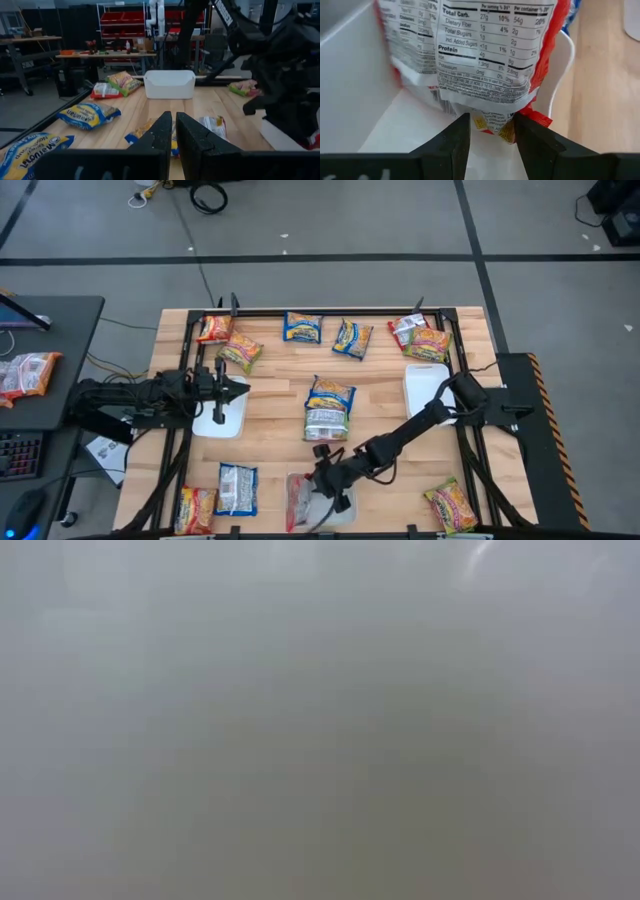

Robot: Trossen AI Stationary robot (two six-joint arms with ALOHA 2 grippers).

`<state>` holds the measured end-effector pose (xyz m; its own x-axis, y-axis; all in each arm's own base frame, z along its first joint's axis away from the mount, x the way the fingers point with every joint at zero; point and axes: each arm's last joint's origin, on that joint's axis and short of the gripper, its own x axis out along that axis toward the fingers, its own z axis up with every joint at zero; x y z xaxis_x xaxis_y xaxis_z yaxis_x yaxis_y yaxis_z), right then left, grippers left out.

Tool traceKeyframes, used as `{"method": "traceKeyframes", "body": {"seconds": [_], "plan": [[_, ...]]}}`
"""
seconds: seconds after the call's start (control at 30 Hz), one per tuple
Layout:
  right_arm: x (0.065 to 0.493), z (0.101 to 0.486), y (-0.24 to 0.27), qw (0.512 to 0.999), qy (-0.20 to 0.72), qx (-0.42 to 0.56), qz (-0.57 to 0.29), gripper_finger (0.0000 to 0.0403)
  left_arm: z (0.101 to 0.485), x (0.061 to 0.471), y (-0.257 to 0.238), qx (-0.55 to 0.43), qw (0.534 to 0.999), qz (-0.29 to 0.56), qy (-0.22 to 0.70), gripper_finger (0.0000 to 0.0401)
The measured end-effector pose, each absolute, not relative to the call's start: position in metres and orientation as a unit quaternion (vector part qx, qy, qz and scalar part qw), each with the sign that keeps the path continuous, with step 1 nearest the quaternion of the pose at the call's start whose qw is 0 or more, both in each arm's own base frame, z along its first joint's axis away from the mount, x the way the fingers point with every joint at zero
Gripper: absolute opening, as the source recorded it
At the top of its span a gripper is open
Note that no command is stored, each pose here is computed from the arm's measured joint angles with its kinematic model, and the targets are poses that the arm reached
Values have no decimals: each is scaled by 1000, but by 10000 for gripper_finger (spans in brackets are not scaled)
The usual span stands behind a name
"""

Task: Sort Maruchan noodles
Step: Put the bottom right red noodle pack into the bottom white bin

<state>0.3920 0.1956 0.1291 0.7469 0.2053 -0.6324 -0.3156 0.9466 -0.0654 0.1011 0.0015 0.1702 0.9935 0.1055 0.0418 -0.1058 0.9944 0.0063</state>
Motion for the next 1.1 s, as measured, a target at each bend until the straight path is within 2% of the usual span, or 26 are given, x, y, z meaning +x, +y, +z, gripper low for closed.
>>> {"method": "traceKeyframes", "body": {"seconds": [0.13, 0.3, 0.67, 0.9, 1.1], "plan": [[395, 113, 178, 922, 368, -81, 86, 156, 171, 101, 2, 4, 998, 53, -22, 32], [396, 112, 170, 920, 376, -101, 47, 157, 171, 101, 2, 4, 998, 53, -23, 32], [390, 116, 182, 918, 368, -130, 72, 158, 171, 101, 2, 4, 998, 53, -23, 32], [385, 144, 190, 929, 335, -130, 87, 158, 171, 101, 2, 4, 998, 53, -23, 32], [382, 168, 189, 944, 316, -58, 73, 159, 171, 101, 2, 4, 998, 53, -23, 32]]}}
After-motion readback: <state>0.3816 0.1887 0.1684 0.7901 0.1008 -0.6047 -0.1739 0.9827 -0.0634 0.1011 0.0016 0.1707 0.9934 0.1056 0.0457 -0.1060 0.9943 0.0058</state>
